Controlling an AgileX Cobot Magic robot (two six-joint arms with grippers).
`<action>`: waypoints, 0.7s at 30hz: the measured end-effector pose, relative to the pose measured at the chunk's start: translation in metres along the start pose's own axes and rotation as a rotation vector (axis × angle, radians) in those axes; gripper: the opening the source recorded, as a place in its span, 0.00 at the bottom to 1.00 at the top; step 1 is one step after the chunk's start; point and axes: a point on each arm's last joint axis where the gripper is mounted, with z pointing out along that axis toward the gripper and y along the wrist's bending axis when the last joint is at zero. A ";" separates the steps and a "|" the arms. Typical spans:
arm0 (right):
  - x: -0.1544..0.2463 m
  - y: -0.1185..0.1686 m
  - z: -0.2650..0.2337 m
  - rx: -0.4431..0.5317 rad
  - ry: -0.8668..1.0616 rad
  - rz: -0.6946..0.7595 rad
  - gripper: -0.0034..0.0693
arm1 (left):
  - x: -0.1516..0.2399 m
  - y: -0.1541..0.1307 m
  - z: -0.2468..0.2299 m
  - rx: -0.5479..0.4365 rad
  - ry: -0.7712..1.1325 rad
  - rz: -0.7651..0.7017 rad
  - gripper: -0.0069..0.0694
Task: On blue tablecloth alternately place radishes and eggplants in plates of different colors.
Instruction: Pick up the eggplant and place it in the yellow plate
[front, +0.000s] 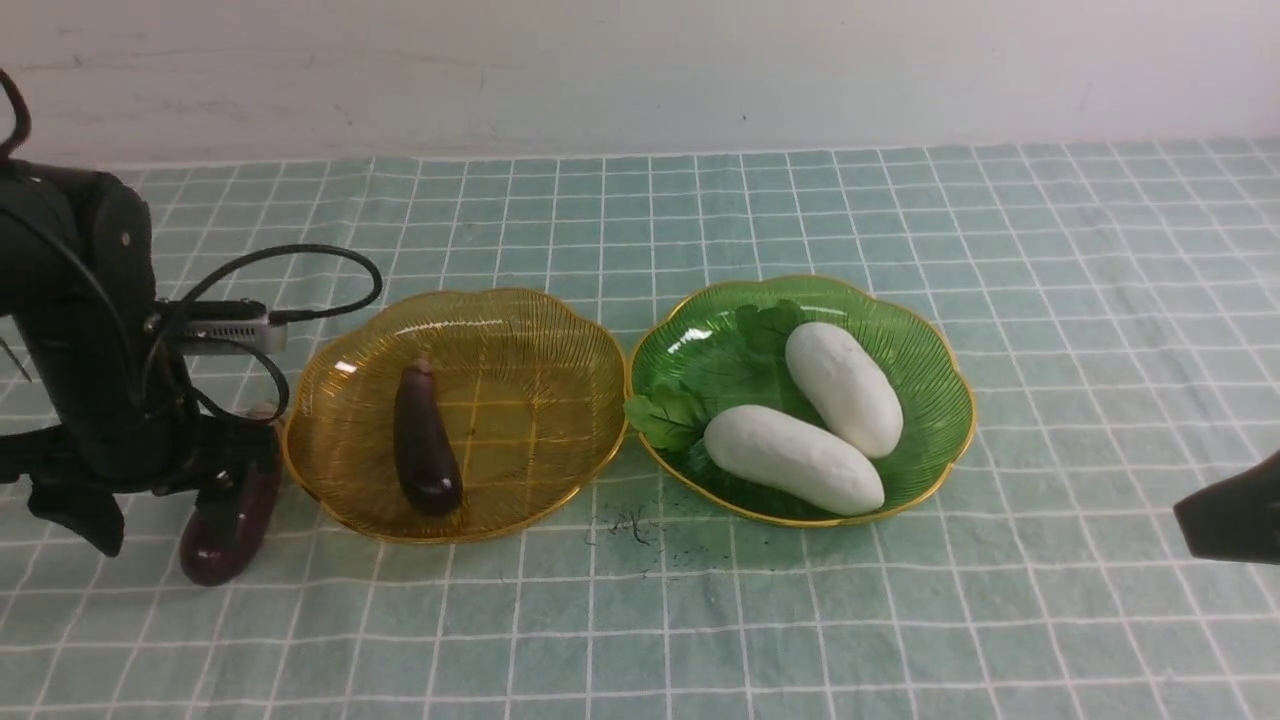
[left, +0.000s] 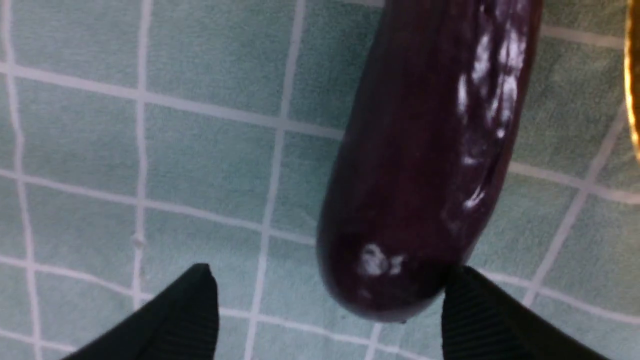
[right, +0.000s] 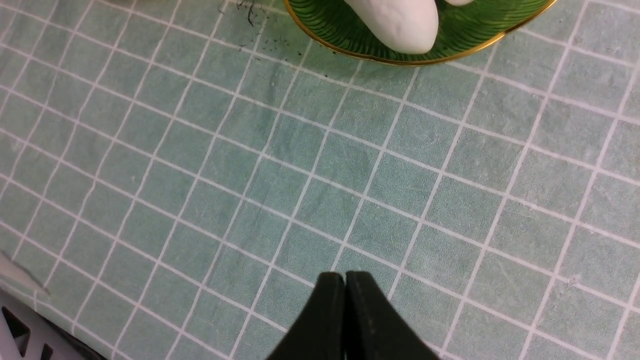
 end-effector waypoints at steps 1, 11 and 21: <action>0.000 0.000 0.000 0.000 0.000 0.000 0.03 | -0.002 -0.001 0.002 0.009 -0.009 -0.001 0.80; 0.000 0.000 0.000 0.002 0.001 -0.001 0.03 | -0.009 -0.006 0.017 0.027 -0.028 0.002 0.79; 0.000 0.000 0.000 0.002 0.001 -0.001 0.03 | -0.002 0.000 0.021 -0.036 0.059 0.049 0.56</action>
